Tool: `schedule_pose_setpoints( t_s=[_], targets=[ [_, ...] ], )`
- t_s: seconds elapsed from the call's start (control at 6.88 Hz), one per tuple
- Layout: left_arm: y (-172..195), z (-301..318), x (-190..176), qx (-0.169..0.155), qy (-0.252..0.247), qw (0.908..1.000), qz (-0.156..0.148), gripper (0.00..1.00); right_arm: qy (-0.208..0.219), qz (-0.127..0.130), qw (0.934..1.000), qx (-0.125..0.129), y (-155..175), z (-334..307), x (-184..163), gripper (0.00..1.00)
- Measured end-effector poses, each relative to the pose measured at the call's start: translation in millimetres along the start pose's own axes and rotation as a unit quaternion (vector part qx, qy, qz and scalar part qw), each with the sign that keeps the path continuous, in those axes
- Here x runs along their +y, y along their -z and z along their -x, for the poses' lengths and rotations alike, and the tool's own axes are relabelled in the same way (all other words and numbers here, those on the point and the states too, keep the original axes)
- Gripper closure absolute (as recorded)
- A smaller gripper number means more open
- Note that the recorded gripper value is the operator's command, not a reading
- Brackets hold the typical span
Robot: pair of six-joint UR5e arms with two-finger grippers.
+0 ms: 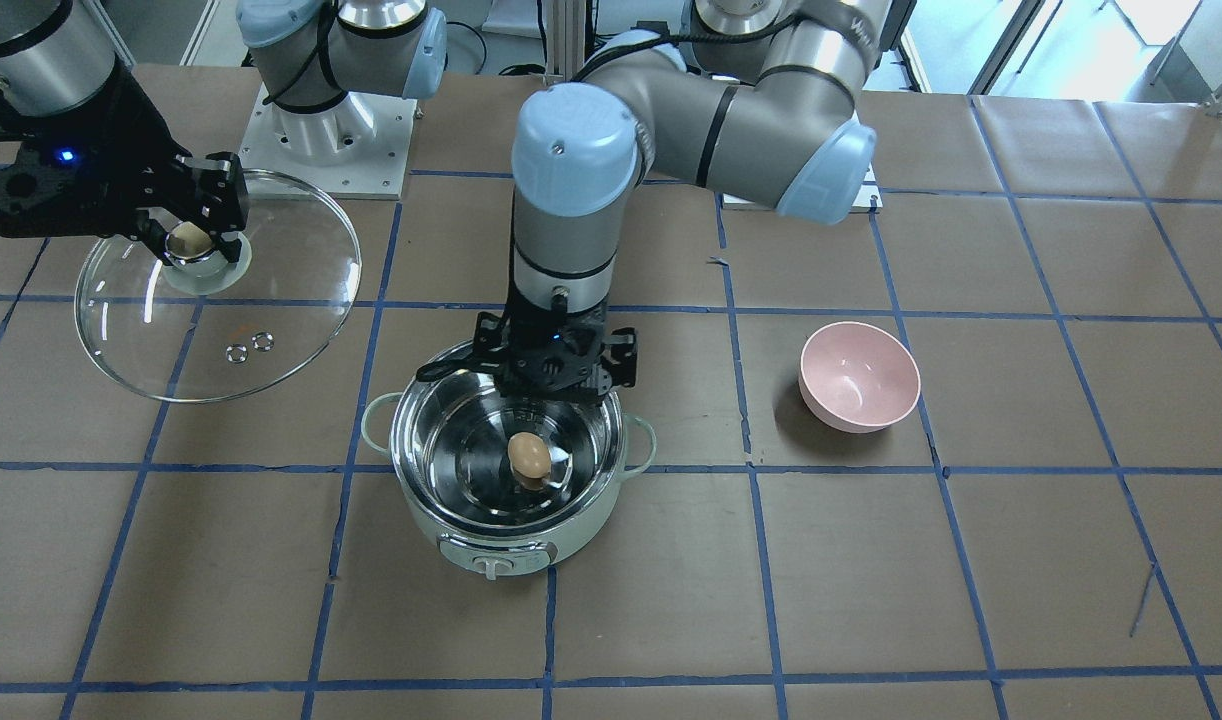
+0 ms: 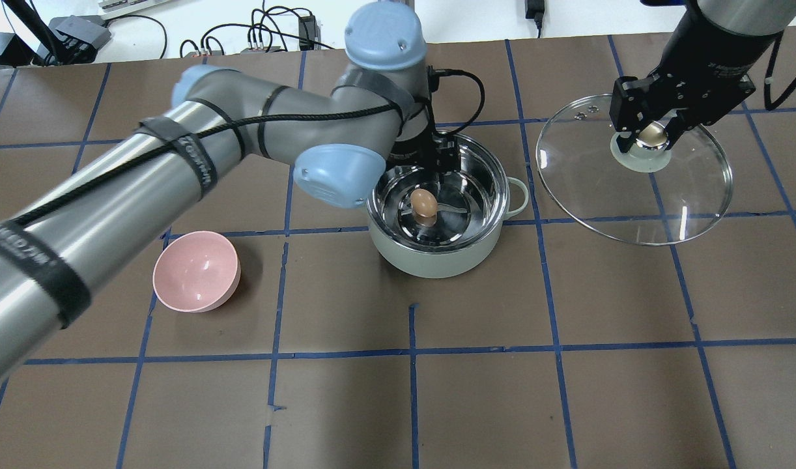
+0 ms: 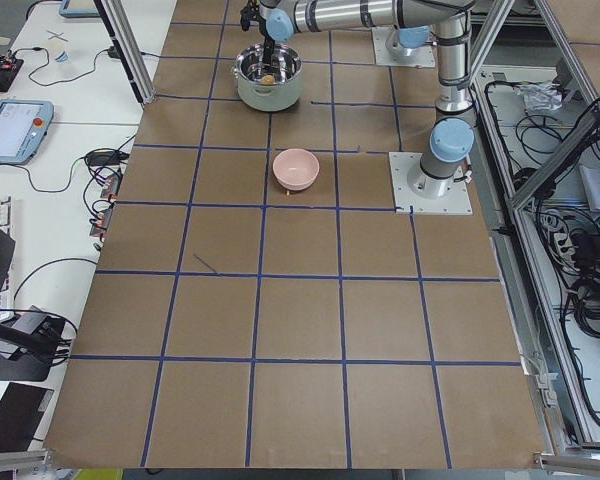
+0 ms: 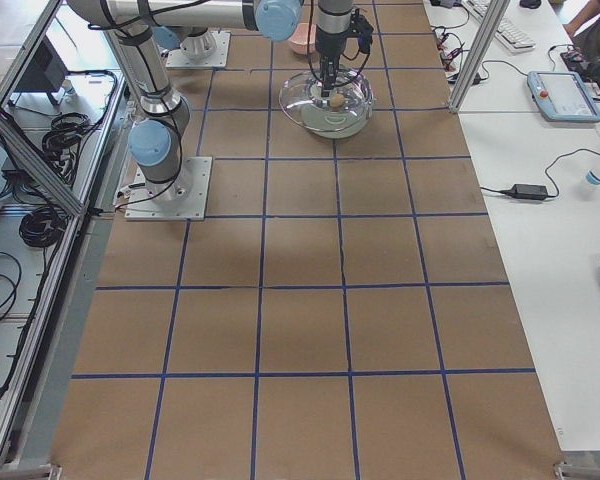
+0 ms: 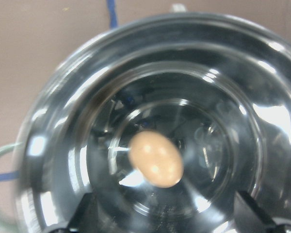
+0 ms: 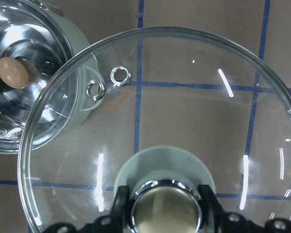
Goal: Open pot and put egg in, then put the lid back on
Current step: 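Lower the egg into the pot and open the left gripper, then carry the lid back over the pot with the right gripper while the left withdraws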
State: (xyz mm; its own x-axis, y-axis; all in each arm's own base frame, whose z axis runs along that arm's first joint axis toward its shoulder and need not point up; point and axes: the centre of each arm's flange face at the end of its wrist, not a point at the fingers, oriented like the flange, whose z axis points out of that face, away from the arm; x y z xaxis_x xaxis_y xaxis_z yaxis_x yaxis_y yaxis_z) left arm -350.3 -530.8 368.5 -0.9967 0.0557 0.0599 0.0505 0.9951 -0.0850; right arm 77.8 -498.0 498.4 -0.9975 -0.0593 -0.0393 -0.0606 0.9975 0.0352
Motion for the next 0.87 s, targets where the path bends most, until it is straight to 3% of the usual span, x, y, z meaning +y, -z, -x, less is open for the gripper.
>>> schedule_pose_setpoints(
  t_s=[0.29,0.58,0.87],
  targets=[
    [82.9,60.2,25.0,-0.008,0.022,0.9995,0.021,0.0,0.002,-0.004,1.0,0.001,-5.2,25.1,-0.6,0.69],
    [108.0,91.9,37.7,-0.009,0.022,0.9992,0.031,0.0,-0.005,-0.024,0.9997,0.003,-20.3,81.8,-13.8,0.69],
    [116.6,115.8,39.7,-0.011,-0.016,0.9994,0.03,0.0,-0.002,-0.036,0.9994,-0.001,-45.8,140.7,-26.3,0.68]
  ],
)
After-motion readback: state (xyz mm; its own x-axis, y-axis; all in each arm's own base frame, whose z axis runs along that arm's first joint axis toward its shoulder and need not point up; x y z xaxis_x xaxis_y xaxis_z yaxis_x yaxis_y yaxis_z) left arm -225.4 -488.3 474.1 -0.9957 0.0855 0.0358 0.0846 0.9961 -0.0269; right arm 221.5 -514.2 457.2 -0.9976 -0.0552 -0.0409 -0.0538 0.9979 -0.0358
